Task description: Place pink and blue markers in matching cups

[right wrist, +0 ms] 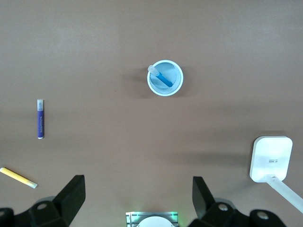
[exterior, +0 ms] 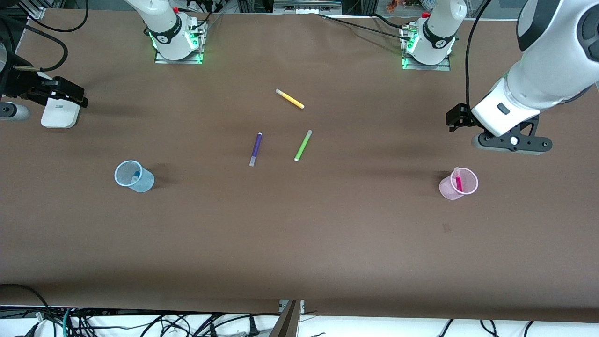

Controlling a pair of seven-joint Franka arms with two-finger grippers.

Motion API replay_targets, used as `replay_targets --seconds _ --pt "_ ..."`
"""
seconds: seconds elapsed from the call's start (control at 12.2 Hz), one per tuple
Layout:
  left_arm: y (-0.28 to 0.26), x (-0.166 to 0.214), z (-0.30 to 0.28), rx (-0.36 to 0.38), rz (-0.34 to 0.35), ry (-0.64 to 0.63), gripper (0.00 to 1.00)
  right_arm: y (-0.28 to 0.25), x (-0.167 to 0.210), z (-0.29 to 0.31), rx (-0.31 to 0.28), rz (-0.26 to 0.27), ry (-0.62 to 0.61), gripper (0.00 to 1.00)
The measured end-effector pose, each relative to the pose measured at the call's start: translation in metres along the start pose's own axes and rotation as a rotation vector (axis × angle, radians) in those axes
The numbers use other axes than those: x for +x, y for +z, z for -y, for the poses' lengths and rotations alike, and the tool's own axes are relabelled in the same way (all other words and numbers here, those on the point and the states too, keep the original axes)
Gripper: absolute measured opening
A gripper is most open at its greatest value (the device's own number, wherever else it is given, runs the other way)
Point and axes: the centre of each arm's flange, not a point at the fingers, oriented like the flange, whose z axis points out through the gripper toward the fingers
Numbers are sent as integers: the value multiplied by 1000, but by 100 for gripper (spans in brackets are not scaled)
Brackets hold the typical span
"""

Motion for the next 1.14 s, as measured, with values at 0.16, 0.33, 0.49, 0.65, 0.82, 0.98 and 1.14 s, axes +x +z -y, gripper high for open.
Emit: replay_targets --seconds 0.16,0.33,0.49,0.65,0.82,0.98,1.14 --pt "2 -15 -6 13 -43 6 100 0 0 0 0 0 0 100" --pt "6 -26 -8 22 -52 8 100 0 0 0 0 0 1 100" --pt "11 -26 -1 23 -44 -4 100 0 0 -1 0 0 3 100" --pt "16 -23 4 22 -35 -11 100 0 0 -2 0 0 4 100" --pt "18 -22 4 22 -31 -11 100 0 0 -2 0 0 4 100" --pt "18 -22 4 22 -31 -11 100 0 0 -2 0 0 4 100" --pt "18 -22 4 22 -31 -11 100 0 0 -2 0 0 4 100"
